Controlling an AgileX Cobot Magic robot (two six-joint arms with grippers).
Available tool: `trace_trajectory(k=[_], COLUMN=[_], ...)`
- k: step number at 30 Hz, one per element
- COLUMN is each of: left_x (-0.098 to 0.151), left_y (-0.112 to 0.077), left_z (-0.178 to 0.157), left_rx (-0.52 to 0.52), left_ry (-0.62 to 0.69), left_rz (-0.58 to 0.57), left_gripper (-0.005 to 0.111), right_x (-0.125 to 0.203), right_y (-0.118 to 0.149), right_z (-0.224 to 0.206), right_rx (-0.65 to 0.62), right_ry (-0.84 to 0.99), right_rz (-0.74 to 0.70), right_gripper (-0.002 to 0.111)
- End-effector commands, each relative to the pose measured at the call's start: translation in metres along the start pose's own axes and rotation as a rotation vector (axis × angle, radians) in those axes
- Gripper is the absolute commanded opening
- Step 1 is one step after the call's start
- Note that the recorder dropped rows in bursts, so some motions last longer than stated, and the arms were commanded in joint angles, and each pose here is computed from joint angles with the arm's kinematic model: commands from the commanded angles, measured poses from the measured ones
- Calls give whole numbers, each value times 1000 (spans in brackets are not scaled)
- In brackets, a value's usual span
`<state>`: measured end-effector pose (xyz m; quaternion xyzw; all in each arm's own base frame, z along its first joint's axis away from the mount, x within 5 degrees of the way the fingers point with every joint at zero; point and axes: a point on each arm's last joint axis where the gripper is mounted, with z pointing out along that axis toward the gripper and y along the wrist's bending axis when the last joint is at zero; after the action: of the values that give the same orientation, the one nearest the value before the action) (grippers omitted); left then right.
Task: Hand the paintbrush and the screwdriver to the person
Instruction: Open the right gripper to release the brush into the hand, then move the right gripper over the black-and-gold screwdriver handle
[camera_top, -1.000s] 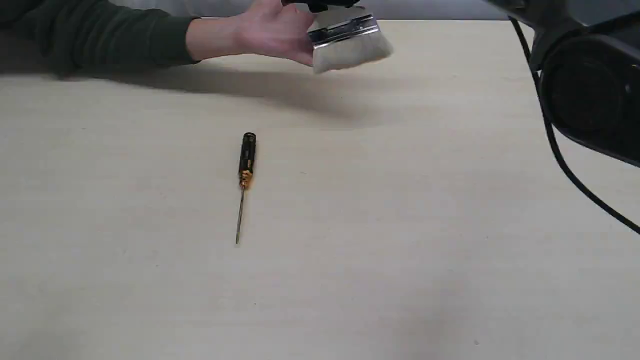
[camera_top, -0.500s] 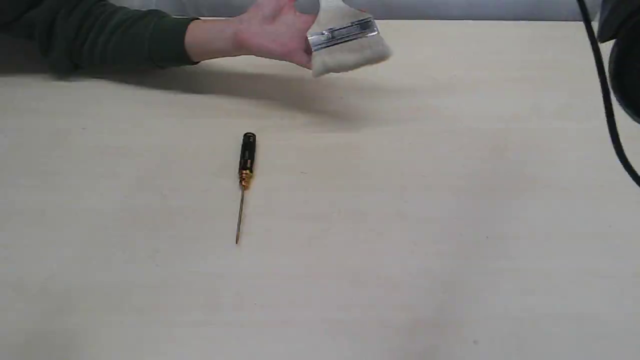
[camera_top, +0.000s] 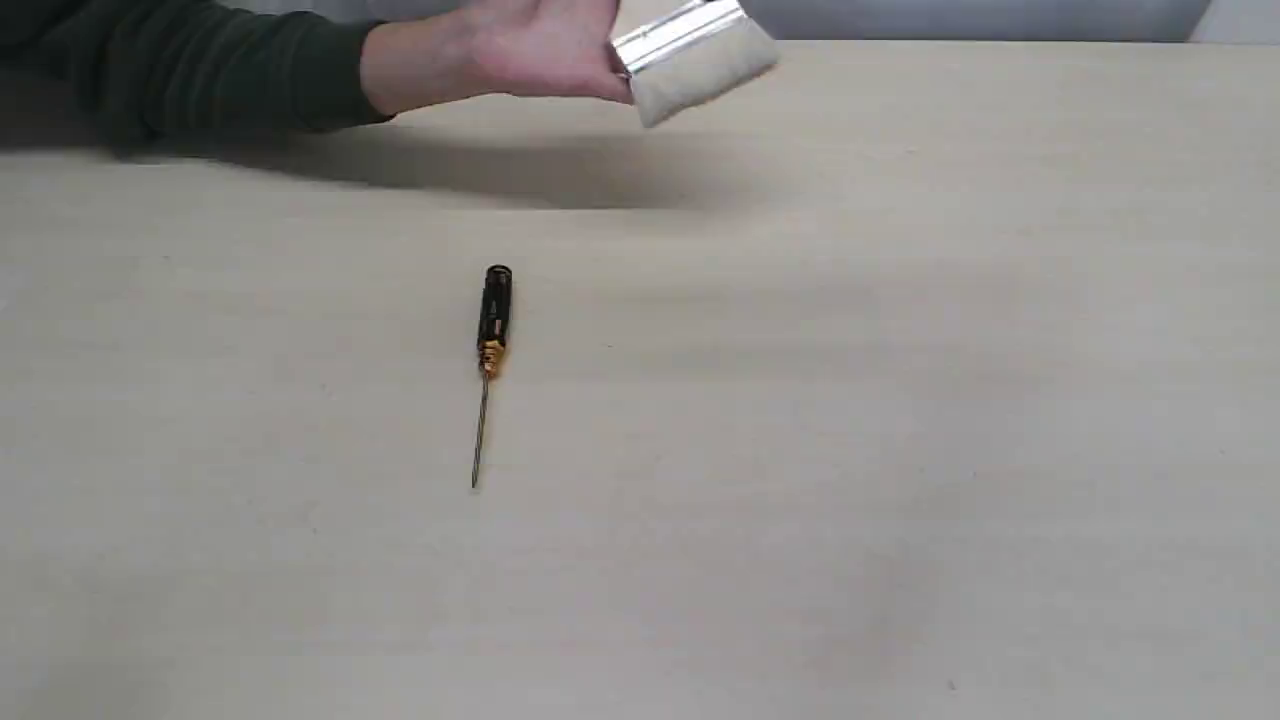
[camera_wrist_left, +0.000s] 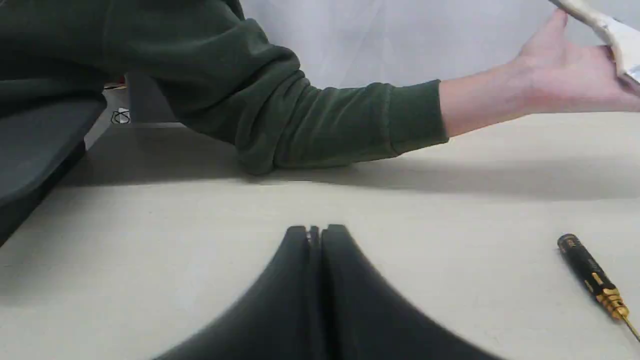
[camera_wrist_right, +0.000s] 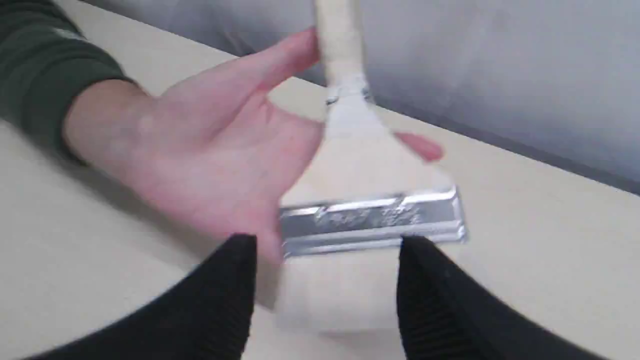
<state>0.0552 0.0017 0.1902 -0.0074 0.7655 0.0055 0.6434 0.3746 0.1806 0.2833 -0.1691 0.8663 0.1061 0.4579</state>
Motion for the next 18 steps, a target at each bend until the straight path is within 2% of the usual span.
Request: trace_trajectory(k=[1,7,18], left_x=[-1,-1,0], left_y=[0,0,-1], left_z=[0,0,0], left_rx=[8,8,8], left_ry=[-12,-12,-9], left_rz=[-3,-3,-6], left_gripper=[0,0,0], right_x=[20,56,86], right_y=[28,58,86], right_z=[-29,-40,-19], right_rx=[-82,-161,-206], right_ry=[-60,-3,147], right_rz=[-45,-62,-72], right_gripper=[46,46,46])
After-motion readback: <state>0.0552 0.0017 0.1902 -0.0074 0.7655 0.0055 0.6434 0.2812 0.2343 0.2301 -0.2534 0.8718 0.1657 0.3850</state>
